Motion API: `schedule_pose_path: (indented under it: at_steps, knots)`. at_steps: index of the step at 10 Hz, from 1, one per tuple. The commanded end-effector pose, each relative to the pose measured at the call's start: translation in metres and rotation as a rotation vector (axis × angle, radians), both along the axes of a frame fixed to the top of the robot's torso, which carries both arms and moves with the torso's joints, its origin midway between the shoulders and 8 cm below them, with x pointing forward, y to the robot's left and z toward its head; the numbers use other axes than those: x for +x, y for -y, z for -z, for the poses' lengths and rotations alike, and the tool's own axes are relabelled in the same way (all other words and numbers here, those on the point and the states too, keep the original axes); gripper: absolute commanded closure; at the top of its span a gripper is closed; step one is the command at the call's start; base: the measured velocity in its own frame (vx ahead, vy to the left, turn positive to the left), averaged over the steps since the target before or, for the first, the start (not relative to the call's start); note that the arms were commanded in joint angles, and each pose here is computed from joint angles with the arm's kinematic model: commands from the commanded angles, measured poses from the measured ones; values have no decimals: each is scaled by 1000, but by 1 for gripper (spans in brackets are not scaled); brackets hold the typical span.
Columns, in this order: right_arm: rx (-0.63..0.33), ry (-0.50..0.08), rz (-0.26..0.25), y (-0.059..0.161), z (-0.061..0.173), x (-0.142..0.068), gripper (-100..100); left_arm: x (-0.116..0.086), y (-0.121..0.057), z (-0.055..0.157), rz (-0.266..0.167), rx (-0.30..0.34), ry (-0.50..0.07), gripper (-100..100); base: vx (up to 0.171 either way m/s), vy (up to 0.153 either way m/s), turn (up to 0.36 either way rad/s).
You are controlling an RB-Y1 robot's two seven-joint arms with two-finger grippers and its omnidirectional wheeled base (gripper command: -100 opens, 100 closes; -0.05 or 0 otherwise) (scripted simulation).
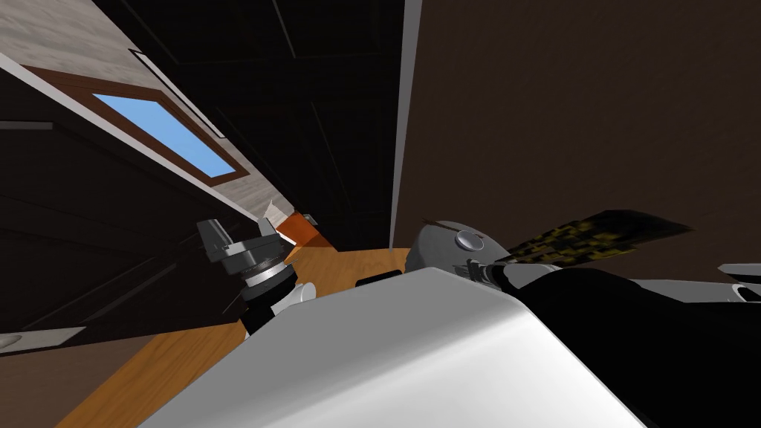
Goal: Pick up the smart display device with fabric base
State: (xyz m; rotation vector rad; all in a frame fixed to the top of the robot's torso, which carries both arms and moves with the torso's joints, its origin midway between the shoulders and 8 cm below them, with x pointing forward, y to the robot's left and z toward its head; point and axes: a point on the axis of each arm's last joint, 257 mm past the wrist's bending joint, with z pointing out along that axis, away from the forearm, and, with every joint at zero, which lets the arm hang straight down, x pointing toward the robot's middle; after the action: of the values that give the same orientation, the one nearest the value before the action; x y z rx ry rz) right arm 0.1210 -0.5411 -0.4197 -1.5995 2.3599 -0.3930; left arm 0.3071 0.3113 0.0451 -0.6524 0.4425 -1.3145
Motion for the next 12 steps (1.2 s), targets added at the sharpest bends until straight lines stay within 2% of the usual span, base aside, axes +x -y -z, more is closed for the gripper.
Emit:
schedule_pose_path:
  at_steps: [1, 2, 3, 4, 5, 6, 7, 8, 11, 12]
  knots:
    - [0, 0, 0, 0, 0, 0, 0, 0, 0, 0, 0, 0, 0, 0, 0, 0, 0]
    - [-7, 3, -12, 8, -1, 7, 100, 0, 0, 0, 0, 0, 0, 0, -8, 41, -65]
    - [-16, 11, -23, 18, -3, 17, 100, 0, 0, 0, 0, 0, 0, 0, -7, 105, -101]
    - [-10, 3, -25, 17, -2, 15, 100, 0, 0, 0, 0, 0, 0, 0, -6, 84, -51]
    - [-24, 12, -33, 28, -6, 24, 100, 0, 0, 0, 0, 0, 0, 0, -18, 64, -55]
    - [-13, 4, -37, 25, -4, 22, 100, 0, 0, 0, 0, 0, 0, 0, -14, 43, -20]
    - [-25, 11, -44, 37, -8, 30, 100, 0, 0, 0, 0, 0, 0, 0, -13, 53, -55]
    - [-15, 4, -47, 34, -7, 29, 100, 0, 0, 0, 0, 0, 0, 0, -10, 45, -33]
    - [-27, 11, -62, 53, -14, 43, 100, 0, 0, 0, 0, 0, 0, 0, -10, 49, -45]
    - [-18, 4, -65, 51, -13, 41, 100, 0, 0, 0, 0, 0, 0, 0, -5, 45, -36]
